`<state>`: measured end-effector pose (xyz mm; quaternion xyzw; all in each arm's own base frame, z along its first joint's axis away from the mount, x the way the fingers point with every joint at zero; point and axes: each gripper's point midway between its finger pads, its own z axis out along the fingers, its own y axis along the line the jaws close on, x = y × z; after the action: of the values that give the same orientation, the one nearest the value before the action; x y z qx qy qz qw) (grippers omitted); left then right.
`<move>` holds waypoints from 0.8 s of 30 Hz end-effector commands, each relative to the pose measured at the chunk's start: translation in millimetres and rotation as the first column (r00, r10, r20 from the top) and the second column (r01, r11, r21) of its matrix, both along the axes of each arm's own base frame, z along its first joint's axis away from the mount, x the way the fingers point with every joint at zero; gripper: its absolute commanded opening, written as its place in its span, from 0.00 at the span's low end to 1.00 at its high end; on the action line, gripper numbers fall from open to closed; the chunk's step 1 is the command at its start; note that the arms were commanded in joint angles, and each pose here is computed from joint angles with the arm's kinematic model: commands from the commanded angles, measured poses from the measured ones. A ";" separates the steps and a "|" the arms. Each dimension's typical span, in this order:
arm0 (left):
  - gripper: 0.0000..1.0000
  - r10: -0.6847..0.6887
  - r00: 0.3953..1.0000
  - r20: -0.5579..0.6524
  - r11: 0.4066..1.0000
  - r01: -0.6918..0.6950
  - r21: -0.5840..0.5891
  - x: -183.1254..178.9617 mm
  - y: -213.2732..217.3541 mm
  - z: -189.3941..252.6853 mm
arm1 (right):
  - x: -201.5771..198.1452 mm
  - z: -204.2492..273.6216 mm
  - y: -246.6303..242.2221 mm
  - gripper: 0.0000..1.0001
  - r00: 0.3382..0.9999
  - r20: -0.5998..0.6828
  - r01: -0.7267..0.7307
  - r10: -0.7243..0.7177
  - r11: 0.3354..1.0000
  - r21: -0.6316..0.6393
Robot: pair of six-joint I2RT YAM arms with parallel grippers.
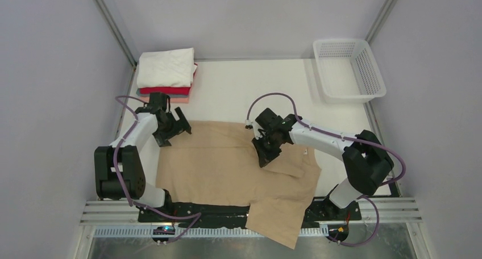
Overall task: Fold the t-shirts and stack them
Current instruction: Fold the flattened tshirt in 1/3 of the way
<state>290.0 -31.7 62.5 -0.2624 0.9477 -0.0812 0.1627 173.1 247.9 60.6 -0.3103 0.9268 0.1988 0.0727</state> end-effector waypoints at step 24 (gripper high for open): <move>1.00 -0.043 0.999 0.028 0.995 0.046 -0.084 37.1 -15.4 7.9 | 102.1 7.0 -101.0 0.95 0.764 0.161 0.608 -0.625 0.780 0.146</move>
<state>308.0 -36.1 66.5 -0.2580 0.9481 -0.0940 0.1602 251.7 168.8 98.2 -0.0532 0.9485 0.2033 0.2369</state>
